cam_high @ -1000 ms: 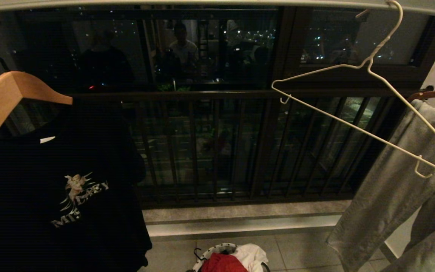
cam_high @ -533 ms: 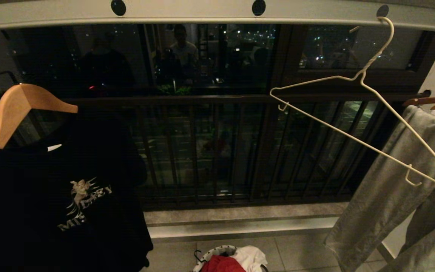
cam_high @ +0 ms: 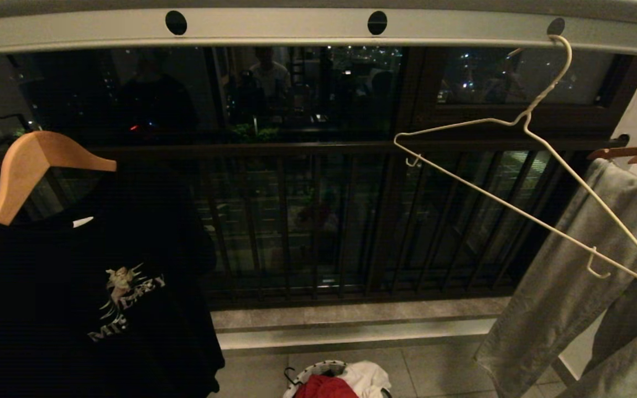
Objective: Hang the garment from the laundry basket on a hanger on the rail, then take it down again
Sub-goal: Pick up the clothes rack on the clothesline
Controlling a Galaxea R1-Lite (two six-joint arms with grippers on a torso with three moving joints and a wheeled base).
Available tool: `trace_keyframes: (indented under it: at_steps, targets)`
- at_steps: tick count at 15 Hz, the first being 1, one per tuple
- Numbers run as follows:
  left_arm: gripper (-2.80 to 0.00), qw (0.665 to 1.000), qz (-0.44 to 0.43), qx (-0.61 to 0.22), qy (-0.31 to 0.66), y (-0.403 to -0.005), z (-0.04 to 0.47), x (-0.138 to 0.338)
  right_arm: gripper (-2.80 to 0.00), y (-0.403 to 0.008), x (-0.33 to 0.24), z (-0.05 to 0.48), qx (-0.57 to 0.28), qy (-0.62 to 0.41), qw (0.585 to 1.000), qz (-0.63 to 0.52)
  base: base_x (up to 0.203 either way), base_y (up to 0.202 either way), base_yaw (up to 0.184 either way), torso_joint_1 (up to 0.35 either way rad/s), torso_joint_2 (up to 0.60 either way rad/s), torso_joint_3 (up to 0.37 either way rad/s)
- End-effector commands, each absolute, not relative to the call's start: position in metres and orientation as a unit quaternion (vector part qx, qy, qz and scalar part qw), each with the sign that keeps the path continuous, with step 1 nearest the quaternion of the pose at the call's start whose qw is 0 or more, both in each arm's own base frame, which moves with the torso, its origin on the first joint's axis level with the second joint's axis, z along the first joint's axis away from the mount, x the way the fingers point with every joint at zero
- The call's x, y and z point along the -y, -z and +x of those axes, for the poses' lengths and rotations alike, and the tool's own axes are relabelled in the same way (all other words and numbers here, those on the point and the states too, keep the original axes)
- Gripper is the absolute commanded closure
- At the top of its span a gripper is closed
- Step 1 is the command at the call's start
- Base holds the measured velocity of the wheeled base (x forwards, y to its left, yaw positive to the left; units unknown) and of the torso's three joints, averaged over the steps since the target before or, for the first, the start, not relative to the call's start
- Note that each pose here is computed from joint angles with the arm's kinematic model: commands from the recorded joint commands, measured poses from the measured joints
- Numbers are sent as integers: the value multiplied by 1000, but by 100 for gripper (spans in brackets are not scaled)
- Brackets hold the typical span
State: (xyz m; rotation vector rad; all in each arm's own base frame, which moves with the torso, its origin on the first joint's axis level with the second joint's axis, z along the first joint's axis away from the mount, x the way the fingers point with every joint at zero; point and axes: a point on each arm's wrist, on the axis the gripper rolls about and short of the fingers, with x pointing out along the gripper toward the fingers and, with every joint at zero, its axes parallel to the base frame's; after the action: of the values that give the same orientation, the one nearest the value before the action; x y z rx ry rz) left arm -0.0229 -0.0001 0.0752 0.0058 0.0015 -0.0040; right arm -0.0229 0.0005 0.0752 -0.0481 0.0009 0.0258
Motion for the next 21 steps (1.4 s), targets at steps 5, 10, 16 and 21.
trace_keyframes:
  at_steps: [5,10,16,21]
  targets:
    - [0,1000,3,-2,2,-75,-23,0,0,-75,0,-23,-1,-9,1000,-26,0,0,0,0,0,0]
    - [0,1000,3,-2,2,-75,-23,0,0,-133,0,-32,40,-7,999,-31,0,0,0,0,0,0]
    - [0,1000,3,-2,2,-75,-23,0,0,-260,0,-6,-15,1,999,-30,0,0,0,0,0,0]
    - [0,1000,3,-2,2,-75,-23,0,0,-341,0,37,-110,-8,993,-48,0,0,0,0,0,0]
